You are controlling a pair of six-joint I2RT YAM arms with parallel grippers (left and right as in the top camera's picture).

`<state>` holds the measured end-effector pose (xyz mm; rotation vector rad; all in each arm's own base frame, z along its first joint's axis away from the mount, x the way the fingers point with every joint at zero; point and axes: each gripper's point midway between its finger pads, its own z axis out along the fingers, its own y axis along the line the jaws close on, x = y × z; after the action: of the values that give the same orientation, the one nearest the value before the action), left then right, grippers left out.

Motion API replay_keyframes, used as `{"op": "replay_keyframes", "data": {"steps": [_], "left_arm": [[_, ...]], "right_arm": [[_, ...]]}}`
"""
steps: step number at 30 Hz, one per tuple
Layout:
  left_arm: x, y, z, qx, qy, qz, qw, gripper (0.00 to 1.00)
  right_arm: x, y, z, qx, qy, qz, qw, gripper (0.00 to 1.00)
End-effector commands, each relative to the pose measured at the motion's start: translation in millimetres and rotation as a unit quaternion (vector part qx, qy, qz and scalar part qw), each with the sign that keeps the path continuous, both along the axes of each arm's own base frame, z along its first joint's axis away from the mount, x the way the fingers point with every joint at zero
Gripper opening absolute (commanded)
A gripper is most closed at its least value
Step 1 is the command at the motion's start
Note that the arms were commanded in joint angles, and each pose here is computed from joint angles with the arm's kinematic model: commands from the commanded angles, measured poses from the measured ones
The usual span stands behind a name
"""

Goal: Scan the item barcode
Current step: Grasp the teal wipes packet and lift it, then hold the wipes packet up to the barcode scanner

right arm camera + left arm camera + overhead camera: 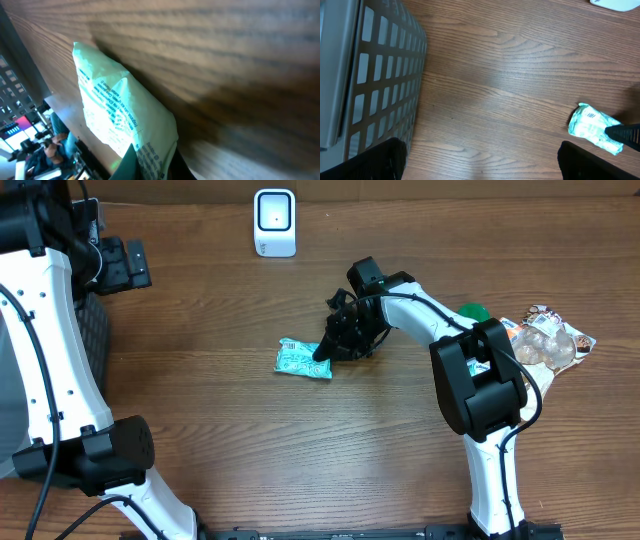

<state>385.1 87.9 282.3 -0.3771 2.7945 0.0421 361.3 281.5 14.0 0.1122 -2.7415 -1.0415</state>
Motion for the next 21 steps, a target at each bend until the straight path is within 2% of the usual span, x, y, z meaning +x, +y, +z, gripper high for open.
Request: {"op": "replay_keyframes", "data": {"steps": [1,5,10,15,21], "left_arm": [[0,-1,2,0.003,-0.002,-0.010,1.000,1.00],[0,-1,2,0.003,-0.002,-0.010,1.000,1.00],[0,-1,2,0.004,-0.002,-0.010,1.000,1.00],[0,-1,2,0.003,-0.002,-0.010,1.000,0.99],[0,-1,2,0.003,-0.002,-0.010,1.000,0.99]], "right_arm": [[6,-4,22,0.025,-0.020,0.006,0.999,0.04],[13,-6,66,0.054,-0.064,0.012,0.996,0.04],[10,-6,137,0.090,-0.159,0.041,0.982,0.04],[-4,-13,211,0.115,-0.237,0.043,0.964,0.04],[-23,-28,267,0.106,-0.310,0.034,0.944,0.04]]}}
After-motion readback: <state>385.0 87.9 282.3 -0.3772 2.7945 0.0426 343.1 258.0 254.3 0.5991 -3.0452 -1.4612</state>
